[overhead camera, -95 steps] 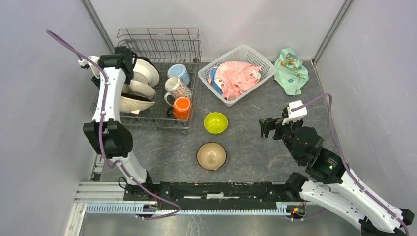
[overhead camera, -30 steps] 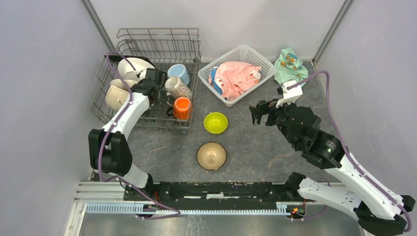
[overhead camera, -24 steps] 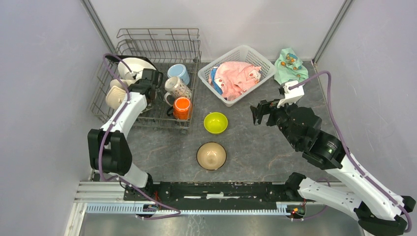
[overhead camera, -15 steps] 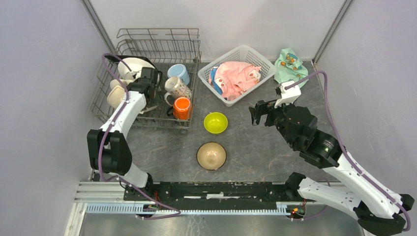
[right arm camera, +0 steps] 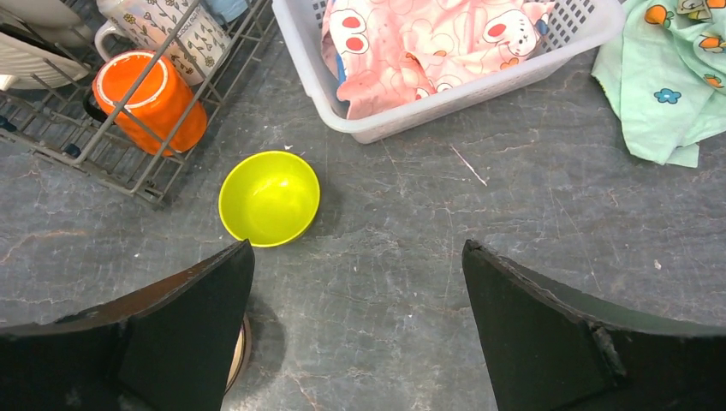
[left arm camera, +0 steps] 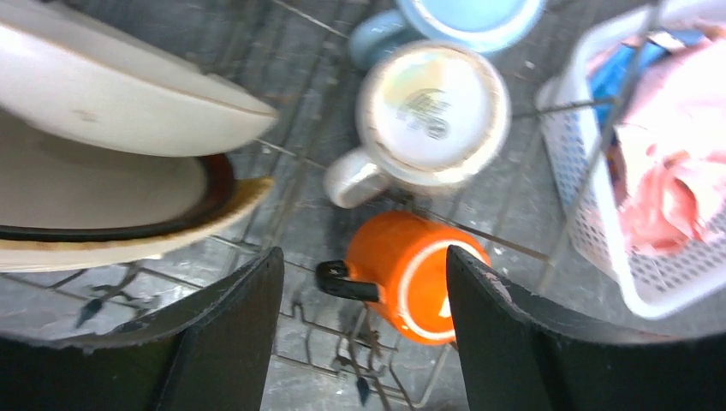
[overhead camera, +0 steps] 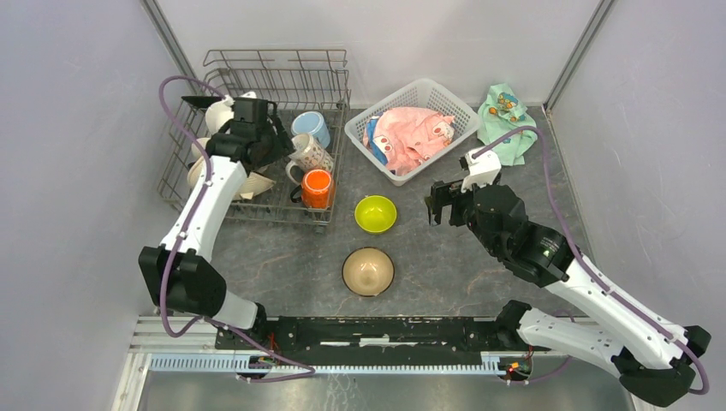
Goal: Load the mixed dishes into the dish rack
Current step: Pick up the bowl from the center of the board.
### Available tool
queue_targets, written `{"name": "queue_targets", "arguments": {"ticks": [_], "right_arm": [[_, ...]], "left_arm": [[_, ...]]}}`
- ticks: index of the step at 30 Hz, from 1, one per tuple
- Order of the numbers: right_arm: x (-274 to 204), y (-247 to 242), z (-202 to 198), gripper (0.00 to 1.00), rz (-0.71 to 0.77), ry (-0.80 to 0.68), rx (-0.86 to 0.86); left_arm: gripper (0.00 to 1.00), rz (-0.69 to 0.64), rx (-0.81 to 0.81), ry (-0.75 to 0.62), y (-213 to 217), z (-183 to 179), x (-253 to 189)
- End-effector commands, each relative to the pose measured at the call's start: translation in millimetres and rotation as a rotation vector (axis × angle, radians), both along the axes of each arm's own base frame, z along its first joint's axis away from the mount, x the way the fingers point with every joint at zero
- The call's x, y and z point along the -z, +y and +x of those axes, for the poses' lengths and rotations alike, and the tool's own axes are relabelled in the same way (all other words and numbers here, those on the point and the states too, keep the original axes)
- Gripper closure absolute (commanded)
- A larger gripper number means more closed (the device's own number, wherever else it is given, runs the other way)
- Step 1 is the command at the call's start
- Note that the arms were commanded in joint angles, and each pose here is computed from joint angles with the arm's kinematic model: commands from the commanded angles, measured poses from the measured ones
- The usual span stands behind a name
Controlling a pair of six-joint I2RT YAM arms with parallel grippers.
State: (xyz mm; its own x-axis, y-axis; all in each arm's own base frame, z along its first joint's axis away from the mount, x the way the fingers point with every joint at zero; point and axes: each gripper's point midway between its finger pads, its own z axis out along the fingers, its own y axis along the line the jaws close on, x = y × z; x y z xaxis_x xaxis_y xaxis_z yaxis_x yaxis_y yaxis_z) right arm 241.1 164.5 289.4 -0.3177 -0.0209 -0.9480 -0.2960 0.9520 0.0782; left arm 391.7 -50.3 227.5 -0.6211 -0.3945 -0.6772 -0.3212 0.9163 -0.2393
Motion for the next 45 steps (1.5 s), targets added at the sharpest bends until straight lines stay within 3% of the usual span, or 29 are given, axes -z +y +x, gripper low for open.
{"name": "queue_targets", "arguments": {"ticks": [1, 8, 15, 23, 32, 40, 45], "right_arm": [[-8.2, 0.0, -2.2, 0.02, 0.033, -0.008, -0.001], [-12.8, -20.6, -9.2, 0.02, 0.033, -0.046, 0.040], [-22.0, -37.7, -13.8, 0.02, 0.046, -0.092, 0.080], [-33.7, -61.2, -18.1, 0.02, 0.073, -0.120, 0.170], [-32.0, -82.1, -25.7, 0.02, 0.095, -0.118, 0.244], [-39.9, -94.2, -27.3, 0.02, 0.103, -0.147, 0.289], [-38.3, -96.3, -27.7, 0.02, 0.106, -0.148, 0.300]], "left_arm": [[0.26, -0.027, 0.151, -0.135, -56.2, 2.8, -42.8], [0.30, 0.029, 0.414, -0.113, -152.3, -26.7, -16.2], [0.41, 0.098, 0.604, -0.065, -212.3, -51.6, 22.4], [0.52, 0.145, 0.792, 0.028, -252.3, -65.6, 88.9], [0.51, 0.150, 0.985, 0.053, -301.6, -84.6, 113.7], [0.50, 0.136, 1.003, 0.107, -310.6, -92.8, 145.2], [0.56, 0.157, 0.988, 0.116, -310.1, -89.6, 153.3]]}}
